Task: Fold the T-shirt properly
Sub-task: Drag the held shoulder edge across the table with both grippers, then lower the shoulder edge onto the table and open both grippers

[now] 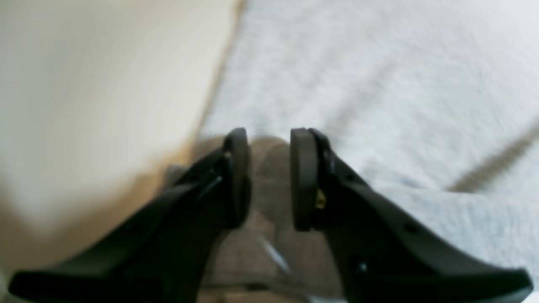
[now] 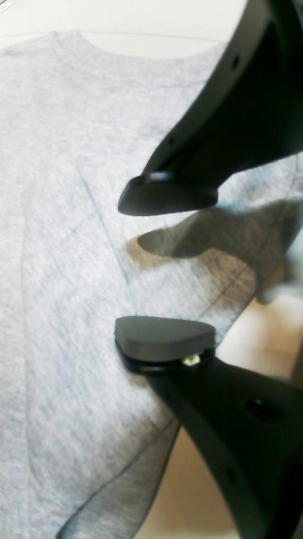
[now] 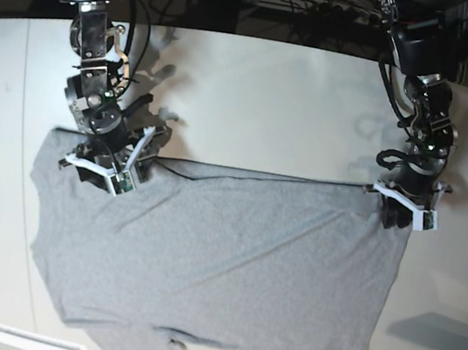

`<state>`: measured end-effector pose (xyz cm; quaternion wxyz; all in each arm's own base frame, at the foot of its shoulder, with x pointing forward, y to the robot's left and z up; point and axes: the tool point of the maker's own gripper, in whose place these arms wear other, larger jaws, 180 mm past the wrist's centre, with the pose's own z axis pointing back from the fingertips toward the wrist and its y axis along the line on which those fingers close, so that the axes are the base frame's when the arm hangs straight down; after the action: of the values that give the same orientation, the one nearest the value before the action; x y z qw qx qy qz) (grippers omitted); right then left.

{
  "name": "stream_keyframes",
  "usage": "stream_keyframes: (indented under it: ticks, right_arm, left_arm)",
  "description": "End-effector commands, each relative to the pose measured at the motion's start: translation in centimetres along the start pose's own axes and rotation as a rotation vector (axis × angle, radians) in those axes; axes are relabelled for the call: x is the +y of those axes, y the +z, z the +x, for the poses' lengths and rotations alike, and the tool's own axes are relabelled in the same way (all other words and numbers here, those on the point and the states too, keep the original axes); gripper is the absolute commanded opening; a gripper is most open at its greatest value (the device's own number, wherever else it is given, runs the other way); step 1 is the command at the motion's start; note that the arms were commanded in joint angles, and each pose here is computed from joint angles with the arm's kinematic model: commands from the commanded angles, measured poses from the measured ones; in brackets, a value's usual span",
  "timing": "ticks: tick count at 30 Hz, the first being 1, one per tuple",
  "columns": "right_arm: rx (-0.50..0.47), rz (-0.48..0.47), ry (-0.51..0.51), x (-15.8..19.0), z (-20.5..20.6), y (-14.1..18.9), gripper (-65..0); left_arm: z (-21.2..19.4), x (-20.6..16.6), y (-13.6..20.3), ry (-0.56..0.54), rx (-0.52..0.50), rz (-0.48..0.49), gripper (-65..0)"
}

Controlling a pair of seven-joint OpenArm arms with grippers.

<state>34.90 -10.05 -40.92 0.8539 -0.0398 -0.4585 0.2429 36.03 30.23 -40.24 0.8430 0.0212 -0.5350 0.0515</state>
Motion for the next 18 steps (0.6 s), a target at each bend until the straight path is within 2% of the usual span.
stream_keyframes:
  ticks: [1, 8, 18]
  right_arm:
    - [0.026, -0.011, 0.01, -0.5, -0.4, 0.0, -29.0]
    - [0.074, -0.104, -0.079, -4.2, -2.9, 0.9, -29.0]
    - [0.128, -0.111, -0.106, -4.0, -5.7, 1.9, -29.0]
  left_arm:
    - [0.6, 0.2, -0.2, -0.024, -0.004, 0.001, -47.7]
    - [-0.2, -1.1, -0.2, -0.021, 0.009, -0.013, -47.7]
    - [-1.1, -0.9, 0.8, -0.038, 0.022, -0.011, -47.7]
